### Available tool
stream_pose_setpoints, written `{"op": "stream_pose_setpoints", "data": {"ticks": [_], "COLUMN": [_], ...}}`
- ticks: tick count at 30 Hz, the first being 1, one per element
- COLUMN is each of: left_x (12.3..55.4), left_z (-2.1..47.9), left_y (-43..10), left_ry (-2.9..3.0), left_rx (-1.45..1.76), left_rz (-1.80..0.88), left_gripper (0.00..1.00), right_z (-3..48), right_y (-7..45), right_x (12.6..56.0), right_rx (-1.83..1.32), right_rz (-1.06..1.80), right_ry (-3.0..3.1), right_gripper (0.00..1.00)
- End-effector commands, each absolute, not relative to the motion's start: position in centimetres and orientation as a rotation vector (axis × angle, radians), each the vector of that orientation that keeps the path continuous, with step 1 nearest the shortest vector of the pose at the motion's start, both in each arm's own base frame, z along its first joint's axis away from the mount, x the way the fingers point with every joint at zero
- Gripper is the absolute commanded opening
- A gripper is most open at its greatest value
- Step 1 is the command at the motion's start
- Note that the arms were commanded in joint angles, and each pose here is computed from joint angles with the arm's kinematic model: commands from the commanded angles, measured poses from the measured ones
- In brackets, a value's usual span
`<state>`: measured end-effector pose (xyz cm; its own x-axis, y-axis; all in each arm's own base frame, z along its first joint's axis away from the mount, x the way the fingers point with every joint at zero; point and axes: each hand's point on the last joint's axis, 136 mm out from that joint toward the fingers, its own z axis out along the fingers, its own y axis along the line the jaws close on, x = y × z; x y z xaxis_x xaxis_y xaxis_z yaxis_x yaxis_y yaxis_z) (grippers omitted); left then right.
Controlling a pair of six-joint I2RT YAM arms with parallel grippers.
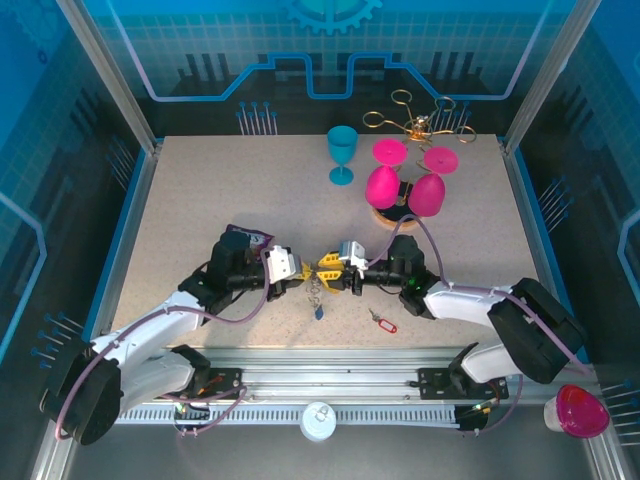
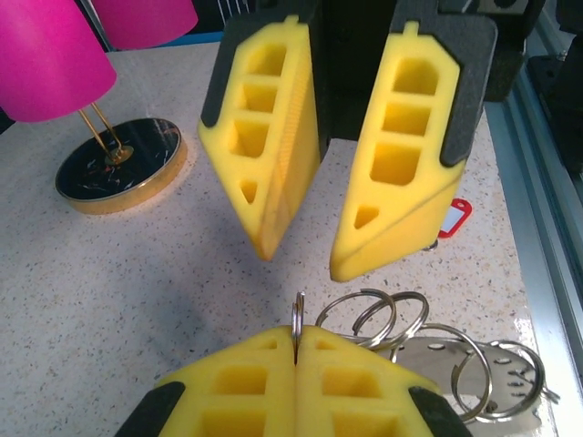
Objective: Put the keys on the keyring
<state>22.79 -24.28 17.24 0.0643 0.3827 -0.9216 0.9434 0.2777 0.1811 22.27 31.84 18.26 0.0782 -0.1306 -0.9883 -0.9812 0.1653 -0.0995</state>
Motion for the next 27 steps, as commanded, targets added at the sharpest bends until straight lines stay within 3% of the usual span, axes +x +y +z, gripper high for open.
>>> {"op": "stream_pose_setpoints", "data": {"ticks": [1,20,27], "left_x": [22.6,22.1,22.2], "left_z": [18.8,19.2,19.4], "left_y": [-24.8,-25.4,-25.4], "left_ry": [1.432,1.406,1.412], "left_rx": [1.27,1.267,1.255], "left_rz": [-0.715,-0.795,-0.798], "left_gripper": [0.0,0.0,0.0], "right_z": [18.0,18.9,19.2], "right_y": [31.8,32.9,32.9], "right_x": [22.4,22.9,23.2], "right_rx": [-1.223,-1.249,-1.253], "right_rz": [0.94,0.943,0.921], "right_ry": [1.288,1.229,1.227], "right_gripper": [0.28,0.17,0.0]}}
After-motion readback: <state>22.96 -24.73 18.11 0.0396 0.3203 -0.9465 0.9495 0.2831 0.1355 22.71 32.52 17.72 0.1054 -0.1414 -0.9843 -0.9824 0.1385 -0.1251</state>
